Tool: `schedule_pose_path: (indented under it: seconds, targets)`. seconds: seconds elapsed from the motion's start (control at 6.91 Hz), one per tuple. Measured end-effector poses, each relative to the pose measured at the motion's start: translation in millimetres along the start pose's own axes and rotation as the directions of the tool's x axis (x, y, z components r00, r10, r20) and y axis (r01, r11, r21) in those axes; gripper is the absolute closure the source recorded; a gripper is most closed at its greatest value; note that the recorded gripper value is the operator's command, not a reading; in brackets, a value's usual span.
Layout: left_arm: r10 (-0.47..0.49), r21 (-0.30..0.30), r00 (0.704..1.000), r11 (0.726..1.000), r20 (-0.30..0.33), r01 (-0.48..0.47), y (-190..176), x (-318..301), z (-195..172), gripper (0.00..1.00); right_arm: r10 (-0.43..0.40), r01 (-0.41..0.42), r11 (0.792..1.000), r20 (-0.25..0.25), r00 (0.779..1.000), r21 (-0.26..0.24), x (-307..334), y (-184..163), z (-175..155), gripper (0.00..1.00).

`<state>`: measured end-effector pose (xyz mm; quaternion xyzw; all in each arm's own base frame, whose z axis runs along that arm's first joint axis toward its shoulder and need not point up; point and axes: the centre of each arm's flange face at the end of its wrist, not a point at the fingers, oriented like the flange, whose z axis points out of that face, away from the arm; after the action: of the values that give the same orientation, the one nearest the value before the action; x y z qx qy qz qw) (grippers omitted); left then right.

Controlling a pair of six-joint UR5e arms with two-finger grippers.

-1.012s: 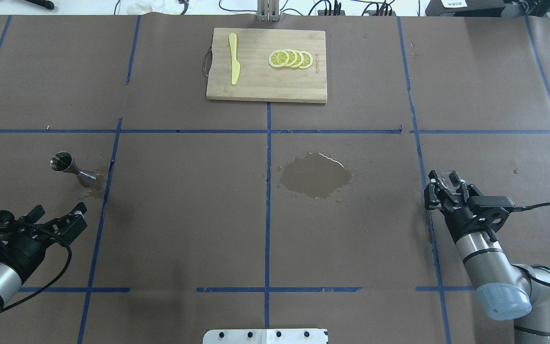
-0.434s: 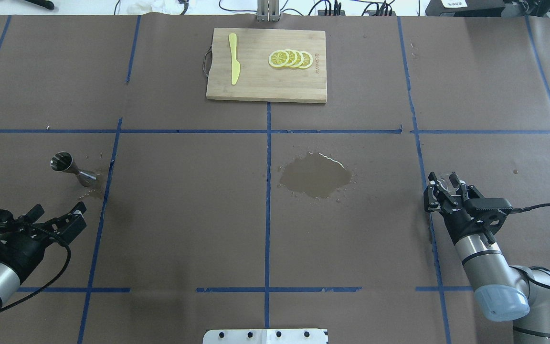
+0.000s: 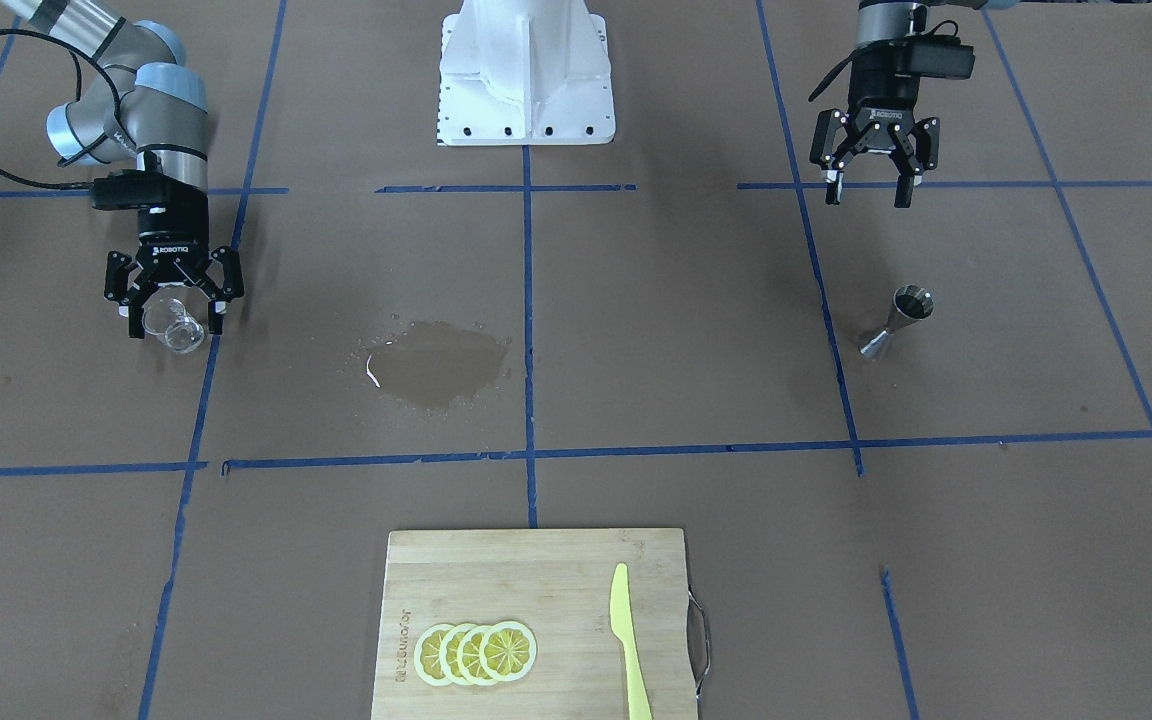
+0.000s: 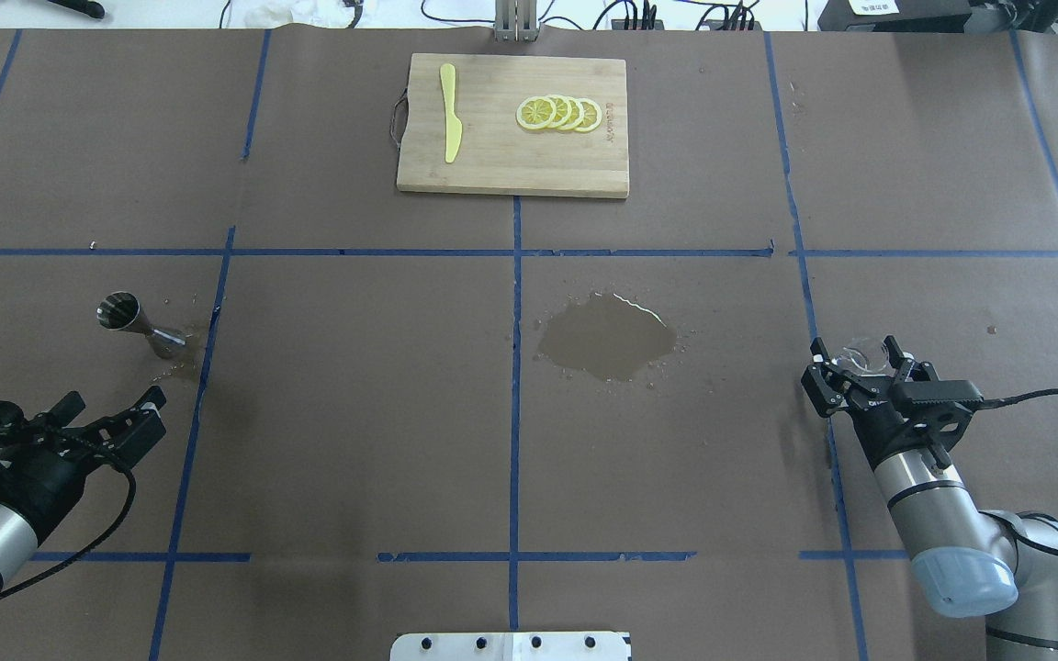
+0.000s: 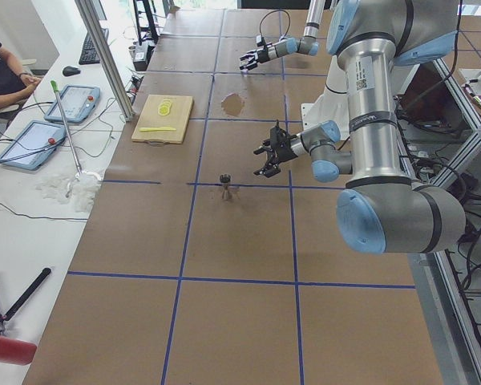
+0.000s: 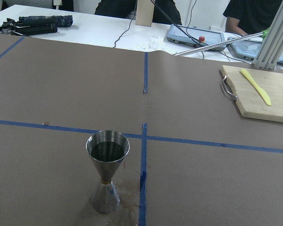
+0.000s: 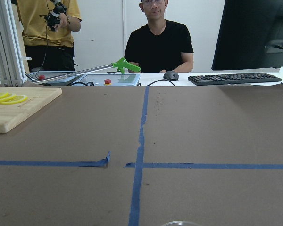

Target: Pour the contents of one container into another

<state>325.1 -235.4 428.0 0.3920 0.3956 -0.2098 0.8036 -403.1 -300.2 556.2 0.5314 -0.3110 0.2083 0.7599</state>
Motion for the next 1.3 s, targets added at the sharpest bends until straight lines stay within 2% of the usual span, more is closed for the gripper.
schedule_pose_path:
  seconds: [0.43,0.87,1.16,1.3]
  targets:
    - [-0.004,0.000,1.000,1.000,-0.022,0.004,-11,11,-9,0.00,-0.071,0.071,0.997,0.005,0.997,-0.005,-1,-5,-2,0.00]
    - [-0.006,-0.006,0.999,1.000,-0.033,0.006,-14,16,-12,0.00,-0.068,0.068,0.997,0.025,0.997,-0.023,12,-33,-20,0.00]
    - [-0.006,-0.007,0.999,1.000,-0.038,0.006,-14,19,-12,0.00,-0.071,0.075,0.994,0.050,0.996,-0.081,34,-53,-42,0.00]
    - [-0.007,-0.007,0.999,1.000,-0.040,0.007,-14,20,-12,0.00,-0.063,0.072,0.989,0.074,0.995,-0.132,37,-55,-50,0.00]
